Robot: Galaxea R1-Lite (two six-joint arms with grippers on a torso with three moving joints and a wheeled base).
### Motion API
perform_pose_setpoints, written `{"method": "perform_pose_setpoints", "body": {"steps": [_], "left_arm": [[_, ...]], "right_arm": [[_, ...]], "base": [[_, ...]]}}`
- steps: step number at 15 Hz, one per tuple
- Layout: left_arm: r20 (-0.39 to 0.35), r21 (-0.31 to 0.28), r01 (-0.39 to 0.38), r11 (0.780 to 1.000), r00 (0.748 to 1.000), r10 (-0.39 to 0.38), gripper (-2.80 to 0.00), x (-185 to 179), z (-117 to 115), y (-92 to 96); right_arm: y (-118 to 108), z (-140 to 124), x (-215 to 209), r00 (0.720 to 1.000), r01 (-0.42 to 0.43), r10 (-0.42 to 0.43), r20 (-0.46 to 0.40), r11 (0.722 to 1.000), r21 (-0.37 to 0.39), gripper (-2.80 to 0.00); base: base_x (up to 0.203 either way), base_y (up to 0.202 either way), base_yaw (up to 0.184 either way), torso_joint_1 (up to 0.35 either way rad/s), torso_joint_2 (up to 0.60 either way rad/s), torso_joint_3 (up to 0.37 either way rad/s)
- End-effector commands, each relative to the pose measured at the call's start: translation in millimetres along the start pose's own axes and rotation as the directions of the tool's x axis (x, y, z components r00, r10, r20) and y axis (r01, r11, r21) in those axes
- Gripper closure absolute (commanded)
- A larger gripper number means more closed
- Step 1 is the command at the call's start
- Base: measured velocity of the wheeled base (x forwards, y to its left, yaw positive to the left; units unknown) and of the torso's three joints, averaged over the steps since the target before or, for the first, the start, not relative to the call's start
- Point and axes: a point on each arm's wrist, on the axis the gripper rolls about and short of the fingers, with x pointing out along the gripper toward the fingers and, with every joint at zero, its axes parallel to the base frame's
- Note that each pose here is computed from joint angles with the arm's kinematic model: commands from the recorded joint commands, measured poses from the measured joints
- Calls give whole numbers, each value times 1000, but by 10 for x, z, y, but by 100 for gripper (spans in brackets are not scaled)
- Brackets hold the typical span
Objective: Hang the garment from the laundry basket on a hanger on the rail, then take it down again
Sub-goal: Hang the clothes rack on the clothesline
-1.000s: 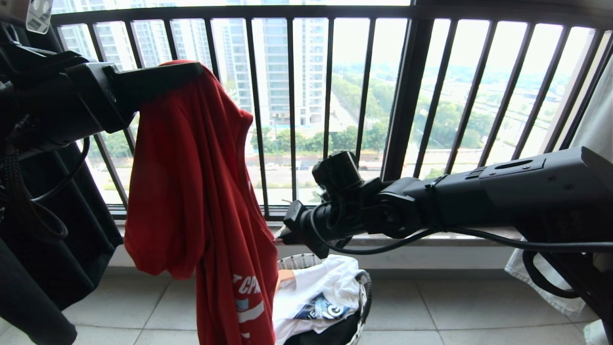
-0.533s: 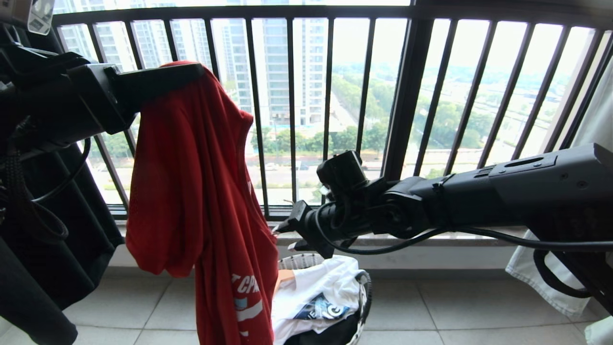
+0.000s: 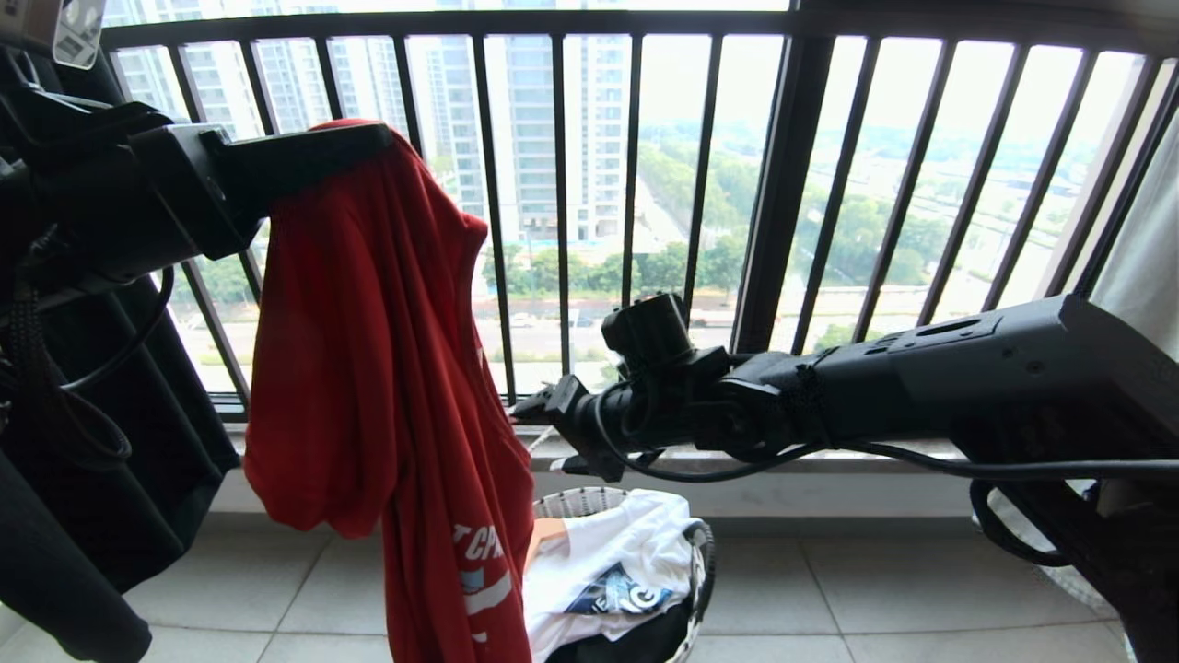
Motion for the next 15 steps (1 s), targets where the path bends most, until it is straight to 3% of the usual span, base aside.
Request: {"method": "perform_pose_setpoints", "body": {"steps": [1, 4, 5, 6, 15], "left_arm": [[1, 2, 6, 1000, 1000, -6, 0, -2, 5, -5], [1, 2, 6, 1000, 1000, -6, 0, -2, 5, -5], [1, 2, 6, 1000, 1000, -6, 0, -2, 5, -5], [1, 2, 6, 1000, 1000, -6, 0, -2, 5, -5], [-1, 0, 5, 1000, 1000, -5, 0, 2, -4, 3]], "right_arm": [[-79, 23, 144, 1000, 13, -13, 2, 1000, 10, -280], [-92, 50, 235, 1000, 10, -10, 14, 1000, 6, -280], [-93, 50, 236, 1000, 12, -12, 16, 1000, 6, -117], [-95, 54, 240, 999, 17, -17, 29, 1000, 6, 0], [-91, 64, 223, 998, 27, -27, 52, 1000, 5, 0]], "base": [[0, 0, 0, 0, 0, 0], [0, 0, 0, 0, 0, 0], [0, 0, 0, 0, 0, 0], [0, 0, 0, 0, 0, 0], [0, 0, 0, 0, 0, 0]]}}
